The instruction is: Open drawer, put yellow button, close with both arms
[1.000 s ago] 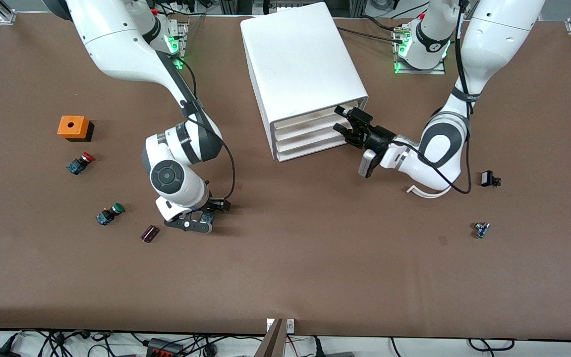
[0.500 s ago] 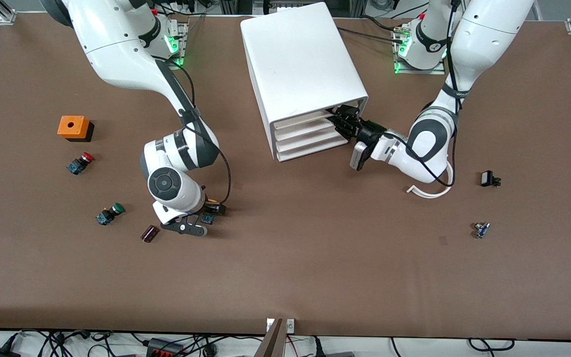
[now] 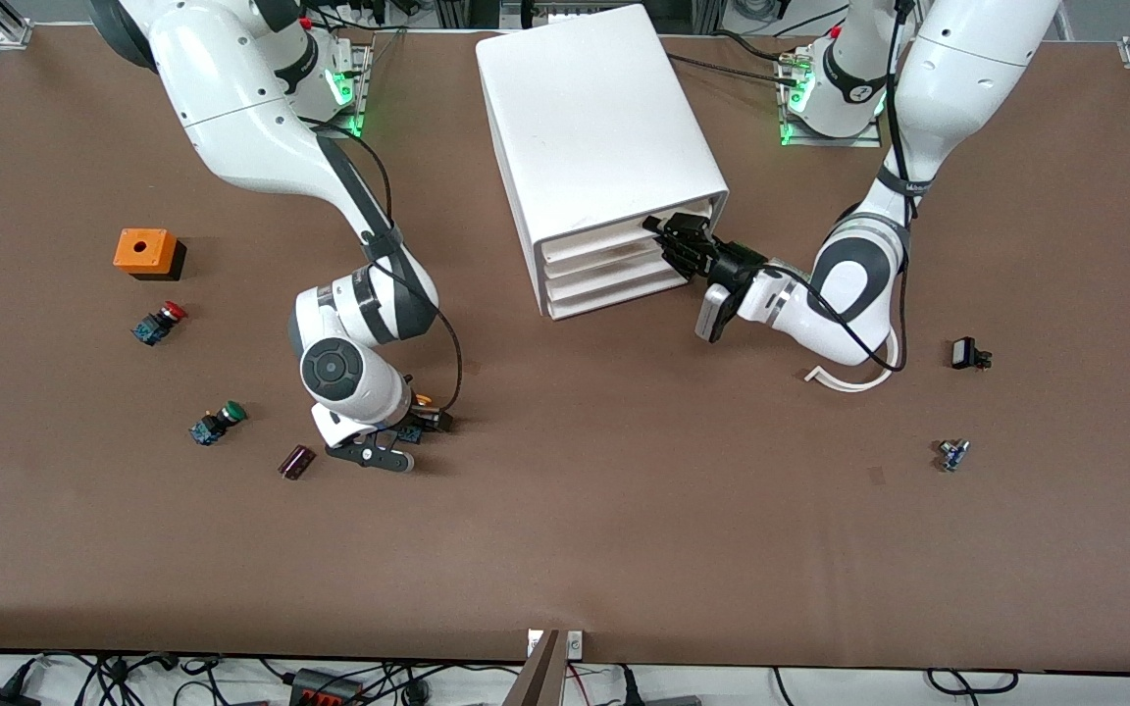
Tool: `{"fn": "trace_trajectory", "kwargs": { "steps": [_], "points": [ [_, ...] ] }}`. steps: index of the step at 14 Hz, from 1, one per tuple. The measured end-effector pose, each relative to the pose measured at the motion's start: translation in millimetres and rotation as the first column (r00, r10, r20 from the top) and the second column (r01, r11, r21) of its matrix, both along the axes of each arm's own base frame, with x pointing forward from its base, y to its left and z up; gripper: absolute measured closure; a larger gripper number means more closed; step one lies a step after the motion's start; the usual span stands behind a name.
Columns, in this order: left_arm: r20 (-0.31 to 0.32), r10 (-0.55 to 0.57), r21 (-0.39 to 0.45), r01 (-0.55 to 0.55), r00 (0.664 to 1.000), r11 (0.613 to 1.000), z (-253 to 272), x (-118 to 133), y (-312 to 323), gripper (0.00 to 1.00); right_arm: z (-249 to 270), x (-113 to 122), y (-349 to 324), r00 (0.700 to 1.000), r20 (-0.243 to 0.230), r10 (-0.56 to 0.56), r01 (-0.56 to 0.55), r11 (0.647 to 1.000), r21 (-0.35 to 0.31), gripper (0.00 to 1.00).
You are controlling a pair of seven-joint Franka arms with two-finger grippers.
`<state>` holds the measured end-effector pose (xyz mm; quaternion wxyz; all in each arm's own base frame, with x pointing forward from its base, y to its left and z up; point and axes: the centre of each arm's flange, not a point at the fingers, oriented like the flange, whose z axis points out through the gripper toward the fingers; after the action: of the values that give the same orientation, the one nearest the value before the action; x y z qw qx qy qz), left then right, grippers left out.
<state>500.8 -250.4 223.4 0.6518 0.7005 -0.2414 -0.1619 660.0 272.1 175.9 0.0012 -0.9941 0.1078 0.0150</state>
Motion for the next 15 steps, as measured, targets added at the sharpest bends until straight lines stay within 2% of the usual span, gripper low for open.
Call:
{"fn": "trace_trajectory", "kwargs": {
  "steps": [2, 4, 7, 11, 12, 13, 15],
  "points": [
    [0.003, 0.006, -0.011, -0.006, 1.0, 1.0, -2.5, 13.2, 3.1, 0.89, 0.3, 2.2, -5.0, 1.0, 0.0, -0.006, 0.006, 1.0, -0.001, 0.38],
    [0.013, 0.022, -0.022, -0.021, 1.0, 1.0, -5.2, 31.8, 9.9, 0.89, 5.7, 4.9, -8.0, 1.0, -0.003, -0.01, 0.01, 1.0, -0.001, 0.57],
    [0.032, 0.052, -0.021, -0.051, 0.998, 0.998, -5.0, 61.2, 24.8, 0.89, 28.9, 10.7, -3.6, 1.0, 0.018, -0.006, 0.006, 1.0, 0.009, 0.58],
    [0.047, 0.053, 0.033, -0.055, 0.997, 0.998, 5.4, 85.3, 37.2, 0.89, 89.2, 14.9, 5.9, 0.998, 0.062, 0.004, -0.006, 0.999, 0.032, 0.58],
    [0.054, 0.055, 0.049, -0.058, 0.997, 0.997, 6.8, 89.4, 39.1, 0.85, 109.2, 16.1, 7.4, 0.997, 0.072, 0.007, -0.01, 0.999, 0.037, 0.58],
    [0.065, 0.057, 0.067, -0.062, 0.996, 0.996, 5.2, 92.3, 40.6, 0.78, 133.6, 18.2, 9.1, 0.997, 0.076, 0.016, -0.019, 0.999, 0.04, 0.58],
    [0.074, 0.06, 0.085, -0.066, 0.995, 0.994, 2.0, 94.4, 42.3, 0.58, 190.2, 21.4, 17.0, 0.996, 0.07, 0.05, -0.054, 0.997, 0.046, 0.58]
  ]
}}
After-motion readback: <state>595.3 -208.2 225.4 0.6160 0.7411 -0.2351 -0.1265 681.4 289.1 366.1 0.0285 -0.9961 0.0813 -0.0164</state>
